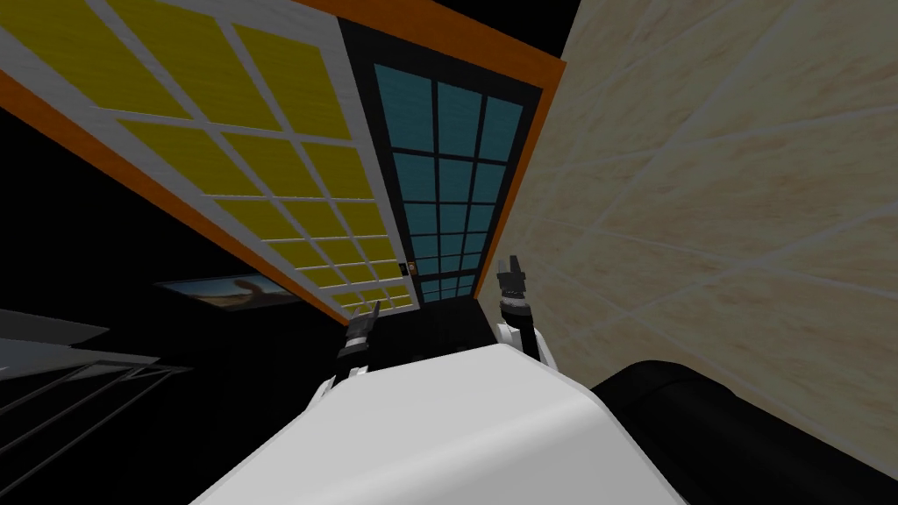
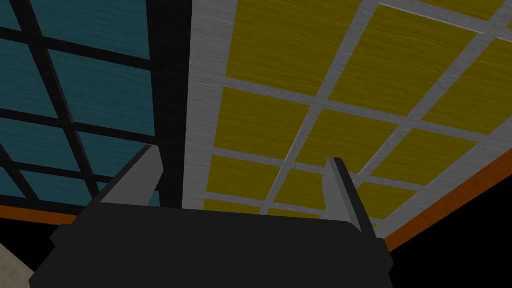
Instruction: Pull the door open
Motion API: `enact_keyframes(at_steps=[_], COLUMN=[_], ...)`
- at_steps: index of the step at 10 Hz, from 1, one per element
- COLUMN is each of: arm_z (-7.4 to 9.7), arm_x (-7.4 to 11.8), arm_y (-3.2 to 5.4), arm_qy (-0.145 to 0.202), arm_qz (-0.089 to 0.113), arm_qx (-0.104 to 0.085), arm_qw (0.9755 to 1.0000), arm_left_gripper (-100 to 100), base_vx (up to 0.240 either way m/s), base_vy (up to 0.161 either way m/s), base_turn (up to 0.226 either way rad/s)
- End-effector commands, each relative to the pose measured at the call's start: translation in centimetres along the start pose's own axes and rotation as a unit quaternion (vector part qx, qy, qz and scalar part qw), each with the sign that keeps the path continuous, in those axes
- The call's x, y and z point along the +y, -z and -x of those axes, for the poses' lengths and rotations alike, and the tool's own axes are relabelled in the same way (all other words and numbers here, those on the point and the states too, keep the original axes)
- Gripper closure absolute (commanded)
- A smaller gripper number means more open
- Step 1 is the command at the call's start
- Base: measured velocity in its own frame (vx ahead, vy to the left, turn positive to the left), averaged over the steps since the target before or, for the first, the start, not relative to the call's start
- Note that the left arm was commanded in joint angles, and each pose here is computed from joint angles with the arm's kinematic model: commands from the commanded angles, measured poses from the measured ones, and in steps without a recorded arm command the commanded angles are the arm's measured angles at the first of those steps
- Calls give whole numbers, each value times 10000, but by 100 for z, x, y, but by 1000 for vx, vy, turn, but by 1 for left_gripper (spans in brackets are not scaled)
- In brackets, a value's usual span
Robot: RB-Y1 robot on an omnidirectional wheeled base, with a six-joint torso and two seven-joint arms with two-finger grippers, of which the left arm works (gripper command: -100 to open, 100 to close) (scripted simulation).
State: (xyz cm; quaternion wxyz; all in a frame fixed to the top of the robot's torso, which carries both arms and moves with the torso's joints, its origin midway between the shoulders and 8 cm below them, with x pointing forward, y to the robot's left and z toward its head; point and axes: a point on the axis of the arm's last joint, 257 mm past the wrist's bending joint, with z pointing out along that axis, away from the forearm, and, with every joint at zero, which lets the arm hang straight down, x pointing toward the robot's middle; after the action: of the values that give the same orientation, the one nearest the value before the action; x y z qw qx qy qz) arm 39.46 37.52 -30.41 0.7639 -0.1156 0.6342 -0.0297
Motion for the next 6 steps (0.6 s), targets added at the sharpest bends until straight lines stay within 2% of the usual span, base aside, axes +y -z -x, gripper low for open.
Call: enact_keyframes(at_steps=[1,6], arm_z=[-106,-407], arm_x=[31,113], arm_y=[29,164], arm_qy=[-137,-542], arm_qz=[38,155], arm_qx=[81,371], arm_qw=[9999,9977], arm_left_gripper=[-100,-100], base_vx=[110,125], base_vy=[-9,-2], base_turn=[-70,-77])
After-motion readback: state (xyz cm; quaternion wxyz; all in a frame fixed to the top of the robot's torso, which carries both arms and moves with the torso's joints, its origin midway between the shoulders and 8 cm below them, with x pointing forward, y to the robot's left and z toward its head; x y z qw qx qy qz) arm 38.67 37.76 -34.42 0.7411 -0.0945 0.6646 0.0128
